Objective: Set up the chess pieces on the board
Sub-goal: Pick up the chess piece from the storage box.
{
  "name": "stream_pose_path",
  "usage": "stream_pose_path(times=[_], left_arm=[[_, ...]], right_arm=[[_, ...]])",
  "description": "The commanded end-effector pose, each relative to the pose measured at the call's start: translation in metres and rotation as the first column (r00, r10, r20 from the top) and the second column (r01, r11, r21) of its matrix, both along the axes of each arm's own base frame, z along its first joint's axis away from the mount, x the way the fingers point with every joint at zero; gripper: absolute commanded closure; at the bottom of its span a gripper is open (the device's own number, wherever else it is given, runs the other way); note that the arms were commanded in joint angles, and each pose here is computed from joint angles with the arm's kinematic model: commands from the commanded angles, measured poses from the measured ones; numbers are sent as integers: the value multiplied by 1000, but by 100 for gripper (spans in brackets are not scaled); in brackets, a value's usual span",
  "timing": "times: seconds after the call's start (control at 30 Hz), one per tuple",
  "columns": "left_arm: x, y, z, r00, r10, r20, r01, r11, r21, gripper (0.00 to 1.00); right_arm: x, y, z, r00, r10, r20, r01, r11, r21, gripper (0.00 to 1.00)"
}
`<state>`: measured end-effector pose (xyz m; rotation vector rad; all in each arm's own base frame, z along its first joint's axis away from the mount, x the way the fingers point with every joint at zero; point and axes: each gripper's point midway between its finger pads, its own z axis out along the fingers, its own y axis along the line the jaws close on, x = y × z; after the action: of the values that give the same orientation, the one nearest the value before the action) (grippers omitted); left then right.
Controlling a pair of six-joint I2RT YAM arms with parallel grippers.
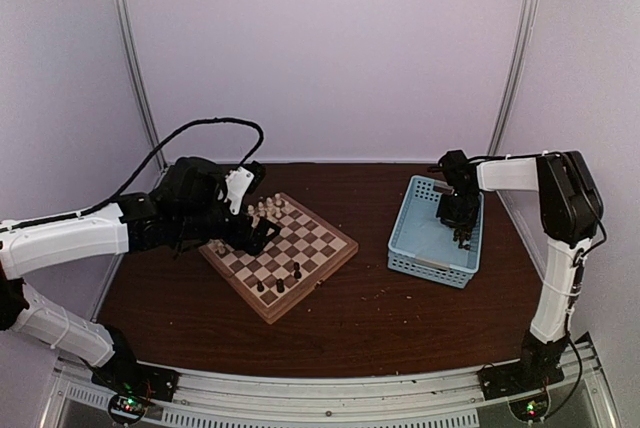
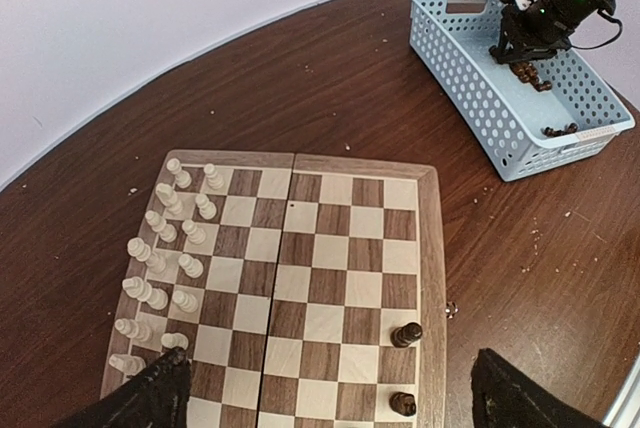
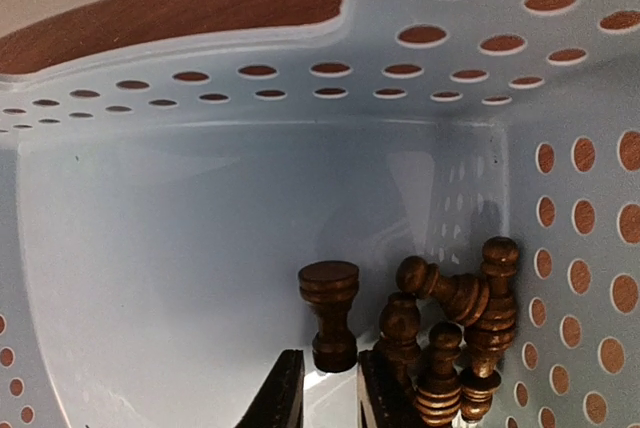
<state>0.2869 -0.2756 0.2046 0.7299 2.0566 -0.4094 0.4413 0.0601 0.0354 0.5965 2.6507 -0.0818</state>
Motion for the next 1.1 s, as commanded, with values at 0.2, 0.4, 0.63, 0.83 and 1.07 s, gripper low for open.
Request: stream_pose_path(times=[0.2, 0.4, 0.63, 0.83, 1.07], left_arm=[[3, -2, 11, 999, -5, 35, 6, 999, -36, 2], [3, -2, 12, 999, -3, 35, 4, 999, -35, 2], [3, -1, 12, 999, -2, 34, 3, 1000, -30, 2], [4, -3, 14, 999, -7, 32, 8, 999, -34, 2], [4, -7, 11, 1000, -17, 16, 17, 999, -32, 2]], right_arm=[[11, -9, -1, 1000, -2, 1, 2, 998, -58, 80], [14, -12, 0, 1000, -1, 1, 1, 997, -80, 83], [15, -13, 19, 998, 21, 53, -16, 996, -85, 85], [13, -8, 44, 990, 61, 124, -55, 997, -55, 89], [6, 10, 74, 966, 160, 201, -165, 986, 9, 86]])
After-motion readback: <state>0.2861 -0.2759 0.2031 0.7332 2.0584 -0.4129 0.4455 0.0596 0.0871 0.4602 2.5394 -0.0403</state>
